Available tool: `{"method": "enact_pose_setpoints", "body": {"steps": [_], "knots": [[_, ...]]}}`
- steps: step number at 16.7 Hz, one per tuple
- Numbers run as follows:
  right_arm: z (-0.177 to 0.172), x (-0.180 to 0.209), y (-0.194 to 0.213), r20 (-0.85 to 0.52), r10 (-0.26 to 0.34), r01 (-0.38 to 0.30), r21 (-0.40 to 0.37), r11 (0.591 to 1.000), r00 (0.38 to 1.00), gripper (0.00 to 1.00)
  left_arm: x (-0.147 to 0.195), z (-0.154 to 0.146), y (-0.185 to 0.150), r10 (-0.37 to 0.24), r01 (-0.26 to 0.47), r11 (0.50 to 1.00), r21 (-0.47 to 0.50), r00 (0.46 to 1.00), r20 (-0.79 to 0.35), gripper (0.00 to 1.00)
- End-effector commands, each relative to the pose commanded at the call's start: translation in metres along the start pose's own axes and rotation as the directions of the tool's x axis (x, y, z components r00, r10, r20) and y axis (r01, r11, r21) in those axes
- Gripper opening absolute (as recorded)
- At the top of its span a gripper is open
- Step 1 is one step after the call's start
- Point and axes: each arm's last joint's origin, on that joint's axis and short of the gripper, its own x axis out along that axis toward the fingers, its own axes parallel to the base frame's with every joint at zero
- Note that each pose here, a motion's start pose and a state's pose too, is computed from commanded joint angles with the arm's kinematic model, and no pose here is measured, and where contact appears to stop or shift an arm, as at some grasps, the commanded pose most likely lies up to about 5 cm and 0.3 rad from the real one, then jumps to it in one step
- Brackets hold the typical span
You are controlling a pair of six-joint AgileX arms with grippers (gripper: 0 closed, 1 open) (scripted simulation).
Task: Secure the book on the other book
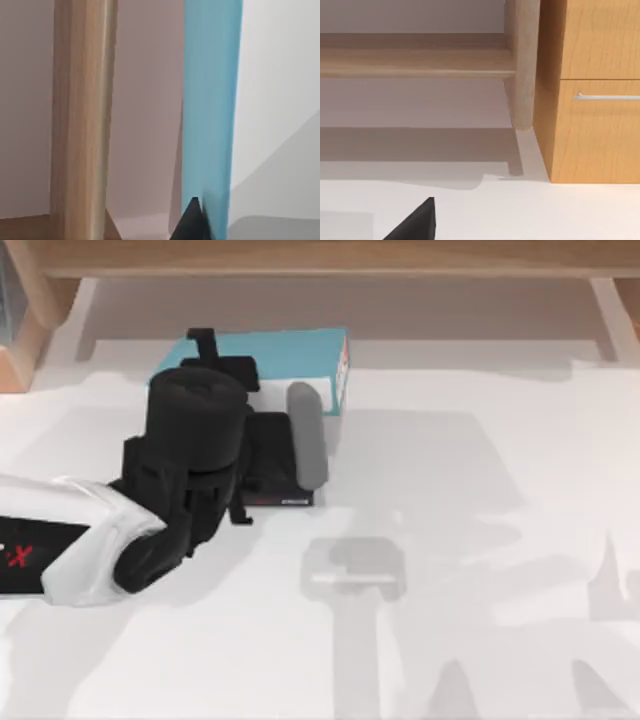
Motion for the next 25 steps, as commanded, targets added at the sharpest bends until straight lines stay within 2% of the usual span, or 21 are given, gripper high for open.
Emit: {"method": "enact_pose_setpoints", "body": {"steps": [2,4,16,25], "knots": [[0.000,0.000,0.000,0.000,0.000,0.000,0.000,1.000,1.000,1.00,0.011,-0.009,-0.023,-0.092,0.097,0.994,0.055,0.991,-0.099,0.00],[0.000,0.000,0.000,0.000,0.000,0.000,0.000,1.000,1.000,1.00,0.016,-0.015,-0.032,-0.127,0.139,0.988,0.073,0.981,-0.147,0.00],[0.000,0.000,0.000,0.000,0.000,0.000,0.000,1.000,1.000,1.00,0.021,-0.016,-0.032,-0.127,0.139,0.988,0.073,0.981,-0.147,0.00],[0.000,0.000,0.000,0.000,0.000,0.000,0.000,1.000,1.000,1.00,0.021,-0.016,-0.032,-0.127,0.139,0.988,0.073,0.981,-0.147,0.68]]}}
